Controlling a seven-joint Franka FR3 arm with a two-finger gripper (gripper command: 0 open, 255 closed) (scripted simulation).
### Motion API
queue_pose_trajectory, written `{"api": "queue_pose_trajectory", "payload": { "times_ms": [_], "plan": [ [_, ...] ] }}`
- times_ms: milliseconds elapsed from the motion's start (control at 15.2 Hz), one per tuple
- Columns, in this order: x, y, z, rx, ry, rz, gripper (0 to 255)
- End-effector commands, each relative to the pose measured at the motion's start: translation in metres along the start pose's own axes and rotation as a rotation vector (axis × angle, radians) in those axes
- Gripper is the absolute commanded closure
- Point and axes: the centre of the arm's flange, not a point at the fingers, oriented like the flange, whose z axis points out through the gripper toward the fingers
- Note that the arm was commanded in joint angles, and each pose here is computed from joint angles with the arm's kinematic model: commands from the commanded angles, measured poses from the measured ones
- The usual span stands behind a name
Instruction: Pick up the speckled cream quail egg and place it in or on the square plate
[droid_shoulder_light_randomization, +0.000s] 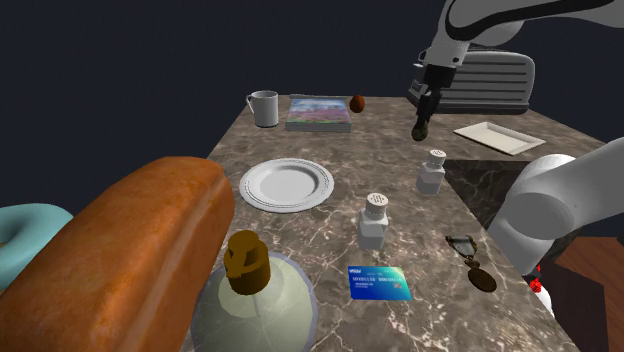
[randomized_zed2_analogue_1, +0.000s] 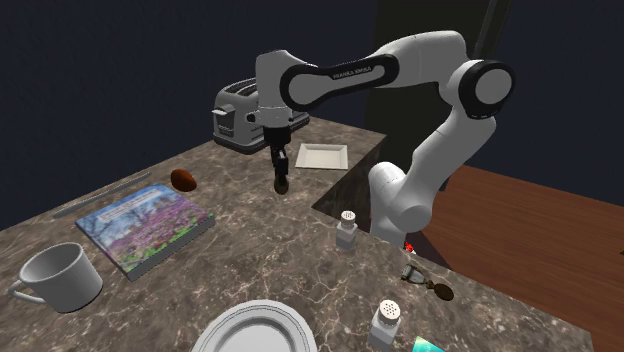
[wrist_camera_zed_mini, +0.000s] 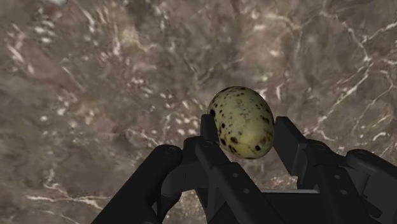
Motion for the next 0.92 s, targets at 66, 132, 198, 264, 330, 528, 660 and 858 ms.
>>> {"api": "queue_pose_trajectory", "payload": {
  "times_ms": [66,132,198,264,330,528,660,858],
  "plan": [
    [0.0,-0.002,-0.013,0.0,0.0,0.0,255],
    [0.0,-0.002,-0.018,0.0,0.0,0.0,255],
    [0.001,-0.003,-0.024,0.0,0.0,0.0,255],
    [0.001,-0.004,-0.029,0.0,0.0,0.0,255],
    [0.001,-0.005,-0.034,0.0,0.0,0.0,255],
    [0.001,-0.007,-0.05,0.0,0.0,0.0,255],
    [0.002,-0.009,-0.06,0.0,0.0,0.0,255],
    [0.002,-0.011,-0.076,0.0,0.0,0.0,255]
  ]
}}
